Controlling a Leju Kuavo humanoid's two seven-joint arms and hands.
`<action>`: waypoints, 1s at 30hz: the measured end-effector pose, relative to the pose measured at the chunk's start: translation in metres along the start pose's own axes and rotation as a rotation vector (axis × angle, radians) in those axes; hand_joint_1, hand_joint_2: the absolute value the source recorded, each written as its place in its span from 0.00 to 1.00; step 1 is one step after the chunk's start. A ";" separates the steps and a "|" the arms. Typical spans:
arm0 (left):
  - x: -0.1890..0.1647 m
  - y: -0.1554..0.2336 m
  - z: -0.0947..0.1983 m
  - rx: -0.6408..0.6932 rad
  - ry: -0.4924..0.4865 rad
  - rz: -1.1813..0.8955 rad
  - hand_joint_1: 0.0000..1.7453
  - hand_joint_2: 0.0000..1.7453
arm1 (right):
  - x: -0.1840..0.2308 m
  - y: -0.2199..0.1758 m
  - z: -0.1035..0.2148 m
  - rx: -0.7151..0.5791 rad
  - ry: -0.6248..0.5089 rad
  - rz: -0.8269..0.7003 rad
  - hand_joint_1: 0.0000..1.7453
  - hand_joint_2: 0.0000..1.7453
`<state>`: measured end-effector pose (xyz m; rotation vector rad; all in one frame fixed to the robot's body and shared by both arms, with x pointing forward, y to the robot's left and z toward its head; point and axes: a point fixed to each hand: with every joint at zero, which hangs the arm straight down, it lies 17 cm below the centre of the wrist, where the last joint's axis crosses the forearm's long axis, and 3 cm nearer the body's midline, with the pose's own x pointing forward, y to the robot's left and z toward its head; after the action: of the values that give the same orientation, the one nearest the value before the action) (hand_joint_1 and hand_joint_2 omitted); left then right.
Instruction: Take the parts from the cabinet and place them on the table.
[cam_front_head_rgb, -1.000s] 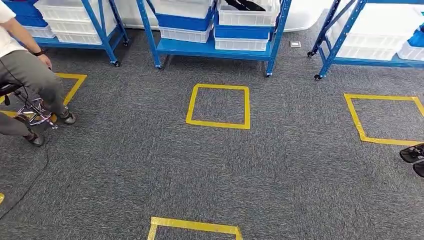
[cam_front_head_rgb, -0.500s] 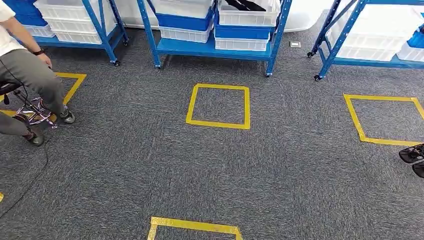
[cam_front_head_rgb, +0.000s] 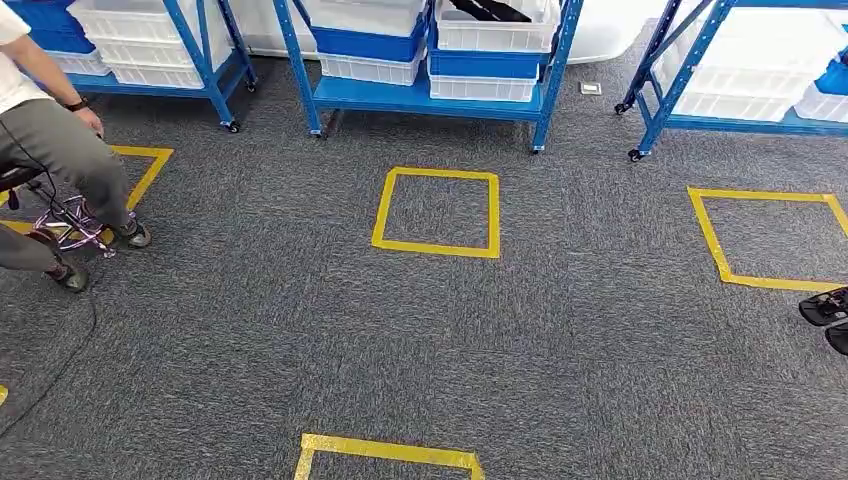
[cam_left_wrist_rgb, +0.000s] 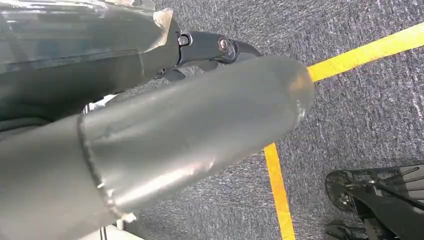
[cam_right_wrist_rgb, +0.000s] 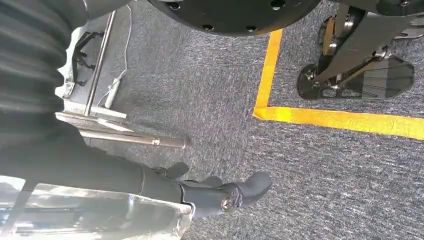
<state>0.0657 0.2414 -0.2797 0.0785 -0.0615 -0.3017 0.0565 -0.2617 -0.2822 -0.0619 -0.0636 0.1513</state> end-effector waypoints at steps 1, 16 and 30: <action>0.000 0.000 0.000 0.000 -0.001 0.000 0.00 0.00 | 0.000 0.000 0.000 0.000 0.000 0.000 0.00 1.00; 0.001 -0.001 0.000 0.000 -0.006 -0.008 0.00 0.00 | -0.002 -0.003 0.000 -0.005 -0.001 0.001 0.00 1.00; 0.000 -0.001 0.000 0.001 -0.007 -0.006 0.00 0.00 | 0.000 -0.004 0.000 -0.006 -0.003 0.002 0.00 1.00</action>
<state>0.0659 0.2407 -0.2798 0.0788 -0.0686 -0.3083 0.0568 -0.2653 -0.2823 -0.0674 -0.0670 0.1530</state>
